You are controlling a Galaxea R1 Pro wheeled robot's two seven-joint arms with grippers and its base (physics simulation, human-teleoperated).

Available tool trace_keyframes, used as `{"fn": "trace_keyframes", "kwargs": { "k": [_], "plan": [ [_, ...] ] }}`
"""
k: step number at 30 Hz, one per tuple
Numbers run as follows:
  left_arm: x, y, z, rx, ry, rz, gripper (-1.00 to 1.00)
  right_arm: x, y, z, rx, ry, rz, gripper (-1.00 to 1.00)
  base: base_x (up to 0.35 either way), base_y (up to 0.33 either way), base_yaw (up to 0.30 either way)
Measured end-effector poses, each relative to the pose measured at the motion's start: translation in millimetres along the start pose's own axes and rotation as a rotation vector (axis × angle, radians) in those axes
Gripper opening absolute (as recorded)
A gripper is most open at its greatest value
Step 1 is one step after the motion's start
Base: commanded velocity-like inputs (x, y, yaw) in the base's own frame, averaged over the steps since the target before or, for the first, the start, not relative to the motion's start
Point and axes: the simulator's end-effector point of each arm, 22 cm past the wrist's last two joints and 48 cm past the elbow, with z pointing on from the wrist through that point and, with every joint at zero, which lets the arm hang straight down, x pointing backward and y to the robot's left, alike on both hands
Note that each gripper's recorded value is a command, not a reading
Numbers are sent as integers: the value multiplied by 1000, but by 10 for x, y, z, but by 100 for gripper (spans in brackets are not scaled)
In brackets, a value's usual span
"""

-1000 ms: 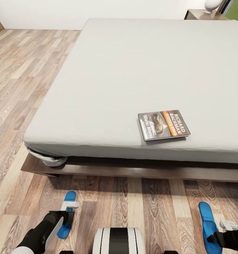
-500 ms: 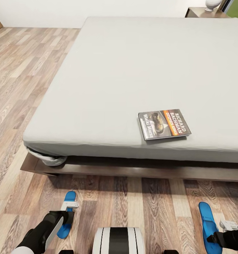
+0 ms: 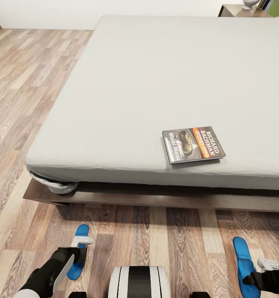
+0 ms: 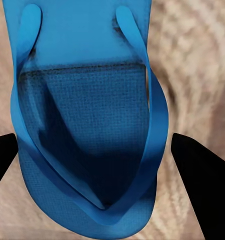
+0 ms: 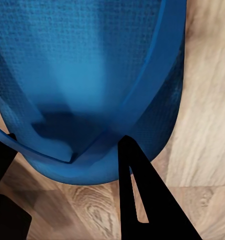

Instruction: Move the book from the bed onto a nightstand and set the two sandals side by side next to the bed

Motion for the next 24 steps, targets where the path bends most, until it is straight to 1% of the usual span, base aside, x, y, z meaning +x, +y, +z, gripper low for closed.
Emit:
{"fn": "trace_keyframes", "kwargs": {
  "k": [5,24],
  "plan": [
    [51,-7,42,1,12,0,-100,34,-8,41,2,13,0,-100,0,0,0],
    [83,-11,70,1,20,2,-100,55,-13,68,3,20,2,-100,0,0,0]
  ]
}}
